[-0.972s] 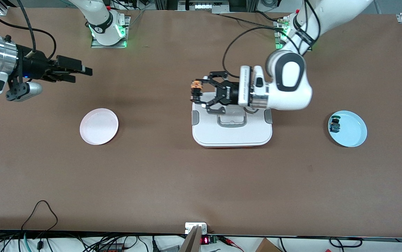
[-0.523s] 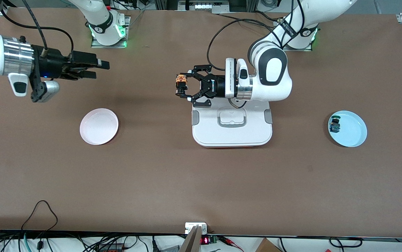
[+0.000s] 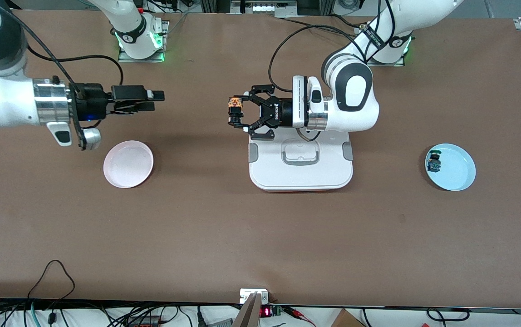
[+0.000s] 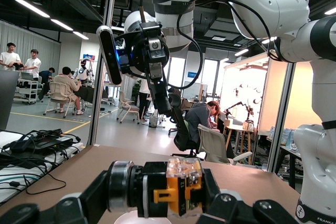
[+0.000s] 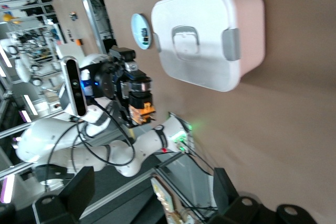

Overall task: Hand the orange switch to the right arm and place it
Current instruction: 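Bring the right gripper to the switch held by the left gripper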

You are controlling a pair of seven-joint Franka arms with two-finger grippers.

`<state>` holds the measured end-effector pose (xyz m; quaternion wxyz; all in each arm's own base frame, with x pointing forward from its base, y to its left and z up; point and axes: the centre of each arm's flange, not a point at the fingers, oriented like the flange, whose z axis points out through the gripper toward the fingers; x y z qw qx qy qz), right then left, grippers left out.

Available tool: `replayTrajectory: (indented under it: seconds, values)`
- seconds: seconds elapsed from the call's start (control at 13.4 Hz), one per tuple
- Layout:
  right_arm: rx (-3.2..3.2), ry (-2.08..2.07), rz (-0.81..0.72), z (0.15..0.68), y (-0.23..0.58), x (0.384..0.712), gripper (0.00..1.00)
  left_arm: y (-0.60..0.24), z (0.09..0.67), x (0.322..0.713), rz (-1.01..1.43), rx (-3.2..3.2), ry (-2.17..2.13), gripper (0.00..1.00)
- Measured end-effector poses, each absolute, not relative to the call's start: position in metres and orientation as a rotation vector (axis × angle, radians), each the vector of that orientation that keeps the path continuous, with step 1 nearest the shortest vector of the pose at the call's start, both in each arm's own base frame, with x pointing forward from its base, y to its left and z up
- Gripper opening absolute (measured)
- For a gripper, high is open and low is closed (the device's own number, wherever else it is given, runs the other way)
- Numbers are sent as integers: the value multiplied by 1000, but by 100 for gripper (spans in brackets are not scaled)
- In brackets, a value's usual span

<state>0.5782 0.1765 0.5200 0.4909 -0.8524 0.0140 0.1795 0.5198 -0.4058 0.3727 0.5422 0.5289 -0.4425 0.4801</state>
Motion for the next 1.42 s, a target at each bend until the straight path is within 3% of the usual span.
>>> replayTrajectory:
  seconds: [0.75, 1.42]
  values:
    - [-1753, 164, 437, 427, 220, 550, 100, -406, 373, 519, 1140, 1255, -1051, 73]
    - [-1719, 144, 356, 410, 262, 535, 100, -407, 373, 519, 1140, 1253, -1052, 73]
